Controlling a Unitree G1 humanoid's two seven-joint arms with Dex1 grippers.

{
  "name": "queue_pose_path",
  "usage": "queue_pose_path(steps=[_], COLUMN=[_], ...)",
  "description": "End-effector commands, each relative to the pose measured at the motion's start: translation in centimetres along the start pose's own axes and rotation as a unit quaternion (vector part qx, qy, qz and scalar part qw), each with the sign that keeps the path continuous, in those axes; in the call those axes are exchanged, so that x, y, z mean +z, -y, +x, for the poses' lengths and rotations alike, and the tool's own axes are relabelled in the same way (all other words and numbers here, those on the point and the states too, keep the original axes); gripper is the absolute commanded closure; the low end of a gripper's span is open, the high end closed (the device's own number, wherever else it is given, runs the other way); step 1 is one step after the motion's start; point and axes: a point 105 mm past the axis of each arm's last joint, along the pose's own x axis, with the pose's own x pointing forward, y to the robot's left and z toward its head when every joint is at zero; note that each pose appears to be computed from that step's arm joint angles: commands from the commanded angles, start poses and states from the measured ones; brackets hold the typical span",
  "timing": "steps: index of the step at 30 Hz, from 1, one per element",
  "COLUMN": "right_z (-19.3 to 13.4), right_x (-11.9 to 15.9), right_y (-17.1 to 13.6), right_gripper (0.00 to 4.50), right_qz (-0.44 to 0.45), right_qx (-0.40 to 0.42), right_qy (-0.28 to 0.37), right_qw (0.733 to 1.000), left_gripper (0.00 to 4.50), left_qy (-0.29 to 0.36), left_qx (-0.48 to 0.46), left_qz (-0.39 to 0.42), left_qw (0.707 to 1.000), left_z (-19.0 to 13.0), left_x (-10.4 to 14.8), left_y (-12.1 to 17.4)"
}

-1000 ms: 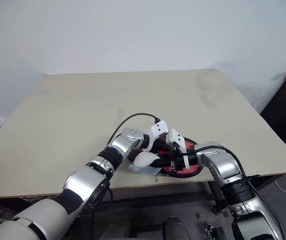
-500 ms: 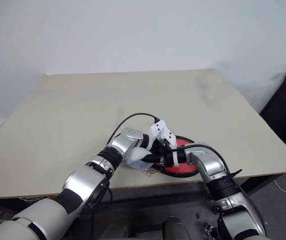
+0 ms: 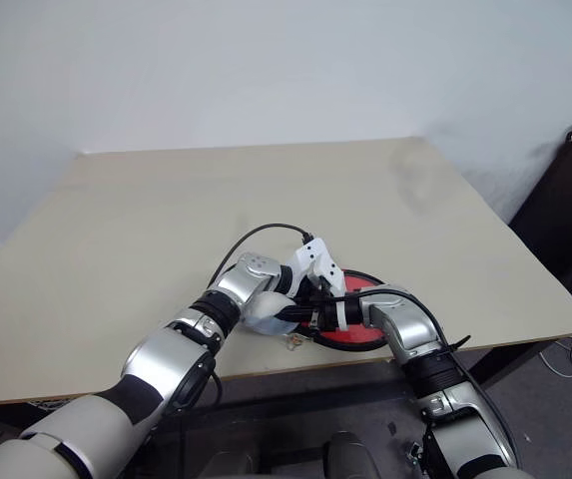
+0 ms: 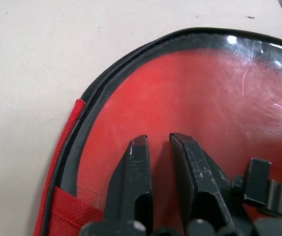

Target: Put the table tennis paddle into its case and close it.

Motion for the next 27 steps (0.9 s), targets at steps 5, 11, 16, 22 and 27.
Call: queue_pose_path(steps=[5,11,16,22,27], right_z=[-0.4,-0.5,-0.6,-0.7,-0.7], right_x=[1.0,0.7,0.2,0.1,0.0], right_y=[0.3,0.5,0.9,1.2,1.4], right_gripper=[1.73,0.31,0.08,0.08,0.08], right_qz=[-0.010,-0.013,-0.020,-0.021,-0.022], right_qx=[-0.004,-0.013,-0.028,-0.034,-0.038], right_qy=[0.004,-0.004,-0.014,-0.014,-0.014], right_qw=[1.000,1.000,0.999,0.999,0.999], left_gripper=[3.84,3.84,3.84,3.84,3.84], left_qy=[-0.016,0.002,0.067,0.129,0.186], left_qx=[-0.002,0.022,0.088,0.152,0.171], left_qz=[-0.009,-0.013,-0.026,-0.025,-0.033], left_qw=[1.000,1.000,0.993,0.980,0.967], left_z=[0.0,-0.7,-3.5,-7.4,-10.5], left_x=[-0.8,-0.2,2.2,3.9,4.8], left_y=[0.0,-1.0,-4.1,-7.0,-8.1])
